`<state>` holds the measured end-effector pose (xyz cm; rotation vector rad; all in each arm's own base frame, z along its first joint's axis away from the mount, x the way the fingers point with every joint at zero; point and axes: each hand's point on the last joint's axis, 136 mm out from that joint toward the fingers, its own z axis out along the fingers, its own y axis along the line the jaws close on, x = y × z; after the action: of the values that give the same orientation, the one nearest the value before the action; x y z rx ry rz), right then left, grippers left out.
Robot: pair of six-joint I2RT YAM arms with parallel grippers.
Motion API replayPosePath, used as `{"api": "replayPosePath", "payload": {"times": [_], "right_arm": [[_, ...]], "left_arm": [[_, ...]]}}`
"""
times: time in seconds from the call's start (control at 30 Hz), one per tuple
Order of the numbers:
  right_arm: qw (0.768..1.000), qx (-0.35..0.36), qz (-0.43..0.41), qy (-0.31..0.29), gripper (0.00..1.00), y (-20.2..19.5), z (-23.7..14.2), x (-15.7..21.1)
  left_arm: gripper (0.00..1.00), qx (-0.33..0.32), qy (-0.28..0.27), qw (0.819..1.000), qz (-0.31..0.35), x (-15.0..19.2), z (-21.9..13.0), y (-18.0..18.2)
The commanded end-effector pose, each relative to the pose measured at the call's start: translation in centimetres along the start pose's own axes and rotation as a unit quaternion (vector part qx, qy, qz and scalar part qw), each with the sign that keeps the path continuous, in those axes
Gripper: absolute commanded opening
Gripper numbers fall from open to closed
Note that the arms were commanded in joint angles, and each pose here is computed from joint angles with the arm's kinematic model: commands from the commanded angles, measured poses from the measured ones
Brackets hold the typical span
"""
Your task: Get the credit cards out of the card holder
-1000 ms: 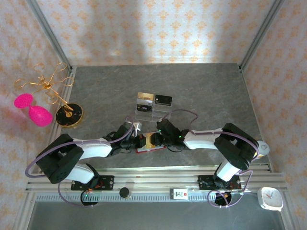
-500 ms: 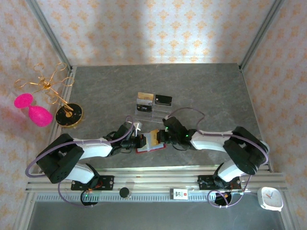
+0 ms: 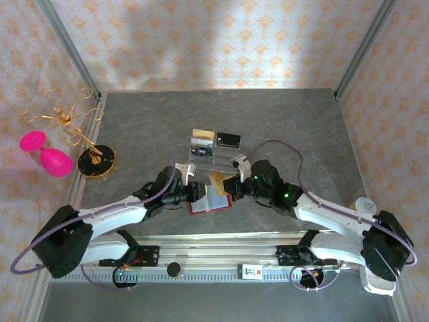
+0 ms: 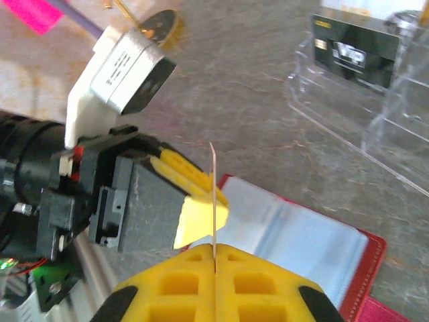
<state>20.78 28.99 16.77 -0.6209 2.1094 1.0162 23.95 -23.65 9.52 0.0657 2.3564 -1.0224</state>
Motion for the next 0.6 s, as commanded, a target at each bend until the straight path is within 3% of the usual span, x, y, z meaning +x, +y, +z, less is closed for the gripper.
{"api": "replayPosePath", "payload": {"times": [0.0,0.17,0.37,0.47,0.57], "right_arm": [[0.997,-0.059,-0.043,-0.006,0.0,2.1,-0.7,-0.2],[0.995,-0.086,-0.047,-0.038,0.0,3.5,-1.5,-1.8],[0.987,-0.119,-0.039,-0.099,0.0,5.2,-2.6,-4.6],[0.981,-0.119,-0.012,-0.155,0.0,5.3,-3.5,-6.7],[0.968,-0.143,0.028,-0.204,0.0,5.8,-4.4,-8.4]], "left_arm": [[0.24,-0.002,-0.018,1.0,0.004,-0.9,-1.5,-0.3],[0.34,0.013,-0.054,0.998,0.006,-1.6,-3.6,-0.4],[0.5,0.118,-0.139,0.983,0.021,-3.4,-7.0,-3.8],[0.53,0.167,-0.183,0.968,0.026,-4.1,-8.7,-5.2],[0.57,0.239,-0.238,0.941,0.023,-5.0,-11.2,-7.1]]}}
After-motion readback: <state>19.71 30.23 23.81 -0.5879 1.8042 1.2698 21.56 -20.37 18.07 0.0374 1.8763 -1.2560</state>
